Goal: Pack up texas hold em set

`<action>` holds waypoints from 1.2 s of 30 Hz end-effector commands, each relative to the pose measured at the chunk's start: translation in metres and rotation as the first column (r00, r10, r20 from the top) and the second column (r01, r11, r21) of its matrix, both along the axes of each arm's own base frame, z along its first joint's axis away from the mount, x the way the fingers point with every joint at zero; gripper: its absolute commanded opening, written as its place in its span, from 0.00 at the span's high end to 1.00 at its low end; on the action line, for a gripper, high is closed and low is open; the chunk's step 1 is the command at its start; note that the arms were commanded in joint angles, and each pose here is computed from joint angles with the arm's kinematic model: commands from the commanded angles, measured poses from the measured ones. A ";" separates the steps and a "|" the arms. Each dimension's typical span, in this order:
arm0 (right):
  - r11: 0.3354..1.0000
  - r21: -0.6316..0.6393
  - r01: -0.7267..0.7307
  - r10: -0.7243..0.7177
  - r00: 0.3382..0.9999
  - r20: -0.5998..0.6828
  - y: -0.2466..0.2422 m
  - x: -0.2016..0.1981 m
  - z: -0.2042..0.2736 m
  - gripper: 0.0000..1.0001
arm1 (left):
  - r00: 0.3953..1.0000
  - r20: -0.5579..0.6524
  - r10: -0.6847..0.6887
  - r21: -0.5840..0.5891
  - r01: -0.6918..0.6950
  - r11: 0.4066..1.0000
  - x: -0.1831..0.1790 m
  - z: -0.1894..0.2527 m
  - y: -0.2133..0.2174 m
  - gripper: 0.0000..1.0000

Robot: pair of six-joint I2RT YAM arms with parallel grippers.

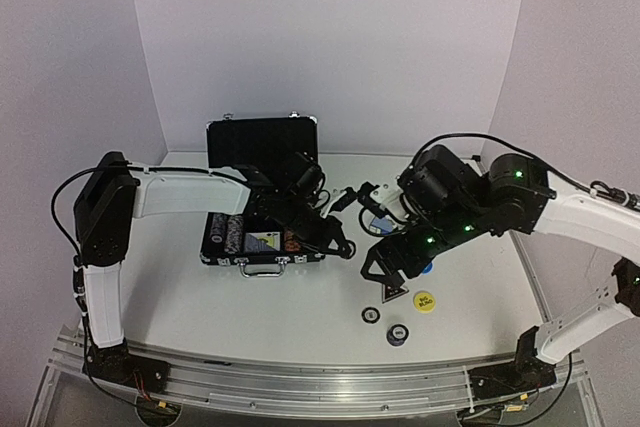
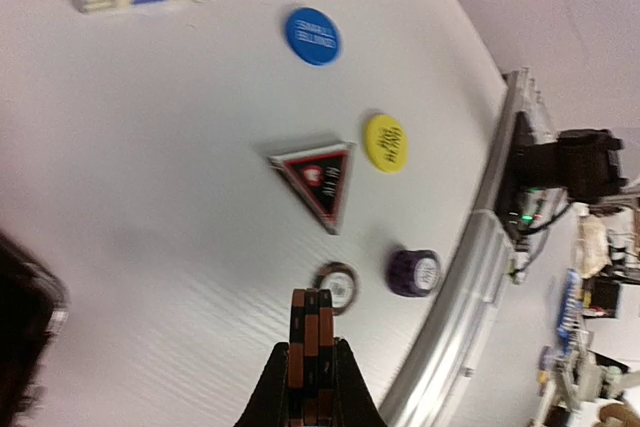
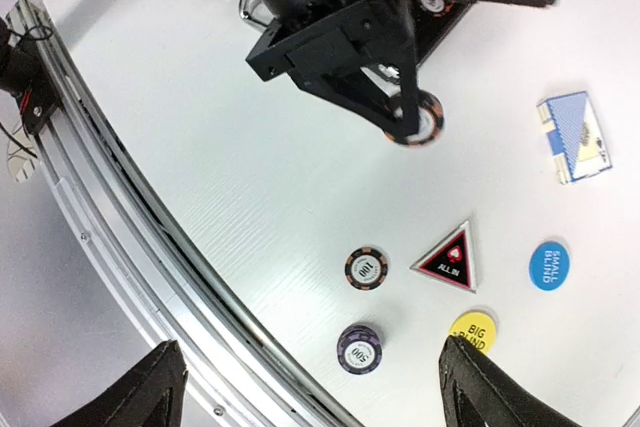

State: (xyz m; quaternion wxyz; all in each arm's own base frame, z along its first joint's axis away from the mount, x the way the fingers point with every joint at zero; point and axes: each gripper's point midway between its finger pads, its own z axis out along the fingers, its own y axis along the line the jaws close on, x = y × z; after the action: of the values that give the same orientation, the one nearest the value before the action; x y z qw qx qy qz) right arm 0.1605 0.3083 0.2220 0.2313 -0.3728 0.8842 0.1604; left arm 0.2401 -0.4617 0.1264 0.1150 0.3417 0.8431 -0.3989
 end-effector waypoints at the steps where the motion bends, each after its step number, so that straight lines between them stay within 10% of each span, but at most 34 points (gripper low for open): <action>1: 0.993 0.015 0.120 -0.121 0.989 0.080 -0.026 0.011 0.009 0.15 | 0.918 0.392 0.054 0.151 -0.122 0.981 0.076 0.013 0.033 1.00; 10: 0.965 -0.012 0.261 -0.256 0.955 0.149 -0.055 0.023 -0.002 0.13 | 0.724 0.637 -0.264 0.440 -0.060 0.896 0.133 -0.021 0.070 1.00; 36: 0.946 -0.056 0.320 -0.309 0.939 0.154 -0.055 0.032 -0.017 0.13 | 0.726 0.565 -0.394 0.555 0.020 0.832 0.154 -0.069 0.070 1.00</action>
State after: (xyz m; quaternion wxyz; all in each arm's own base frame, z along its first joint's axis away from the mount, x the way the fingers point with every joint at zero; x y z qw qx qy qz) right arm 0.1877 0.2532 0.2056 0.2974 -0.2565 0.9174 0.0647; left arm 0.3803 -0.3816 0.0457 0.2408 0.5729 0.7830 -0.0258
